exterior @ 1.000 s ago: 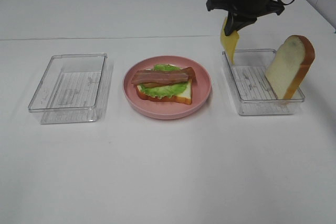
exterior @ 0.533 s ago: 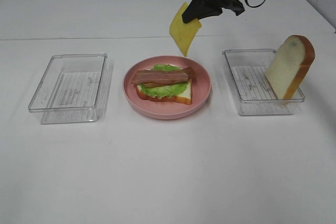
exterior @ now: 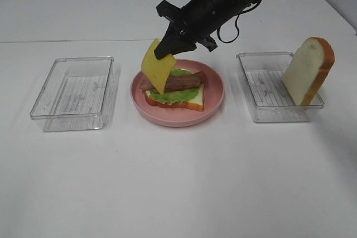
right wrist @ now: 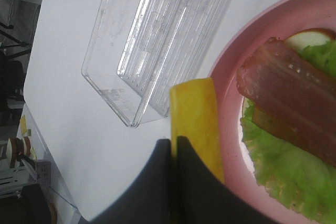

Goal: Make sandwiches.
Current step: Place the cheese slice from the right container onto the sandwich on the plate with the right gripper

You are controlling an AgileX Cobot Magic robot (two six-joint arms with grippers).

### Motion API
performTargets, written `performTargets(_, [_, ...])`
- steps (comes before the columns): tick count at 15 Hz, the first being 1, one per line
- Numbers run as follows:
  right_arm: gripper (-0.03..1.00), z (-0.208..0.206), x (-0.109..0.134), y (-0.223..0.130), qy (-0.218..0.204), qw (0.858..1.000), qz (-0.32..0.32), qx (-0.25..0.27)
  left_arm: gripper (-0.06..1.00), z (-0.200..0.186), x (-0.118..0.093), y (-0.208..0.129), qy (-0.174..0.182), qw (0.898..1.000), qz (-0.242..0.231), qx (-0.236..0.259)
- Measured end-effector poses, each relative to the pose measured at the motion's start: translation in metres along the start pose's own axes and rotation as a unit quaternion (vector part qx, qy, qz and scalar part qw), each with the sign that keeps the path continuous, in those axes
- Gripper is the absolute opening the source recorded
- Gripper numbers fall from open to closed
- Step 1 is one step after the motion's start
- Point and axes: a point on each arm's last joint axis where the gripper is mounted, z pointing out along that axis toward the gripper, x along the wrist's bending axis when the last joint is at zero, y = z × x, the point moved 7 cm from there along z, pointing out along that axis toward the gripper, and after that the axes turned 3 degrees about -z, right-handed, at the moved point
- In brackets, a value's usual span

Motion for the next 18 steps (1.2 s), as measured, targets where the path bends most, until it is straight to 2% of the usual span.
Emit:
performTargets(2, [0.0,0.005,-0.006,-0.002,-0.006,1.0,0.005,0.005,0.57,0.0,0.0,0.0,0.0,1.0,0.0,0.0])
performTargets(6, [0.0,0.004,-0.025,-0.002,-0.064,0.998,0.009,0.003,0.57,0.0,0.0,0.0,0.0,1.0,0.0,0.0])
performTargets(9, [0.02,0.003,-0.032,-0.005,-0.086,0.996,0.01,0.011,0.57,0.0,0.0,0.0,0.0,1.0,0.0,0.0])
performTargets(10, [0.08,0.003,-0.034,-0.005,-0.091,0.996,0.009,0.012,0.57,0.0,0.0,0.0,0.0,1.0,0.0,0.0])
performTargets(12, [0.38,0.003,-0.034,-0.005,-0.092,0.996,0.012,0.013,0.57,0.0,0.0,0.0,0.0,1.0,0.0,0.0])
performTargets(15, [0.68,0.003,-0.035,-0.006,-0.093,0.995,0.017,0.013,0.57,0.0,0.0,0.0,0.0,1.0,0.0,0.0])
performTargets(16, [0.73,0.002,-0.037,-0.006,-0.1,0.995,0.012,0.015,0.57,0.0,0.0,0.0,0.0,1.0,0.0,0.0])
performTargets(18, [0.77,0.0,-0.046,-0.009,-0.129,0.991,-0.002,0.024,0.57,0.0,0.0,0.0,0.0,1.0,0.0,0.0])
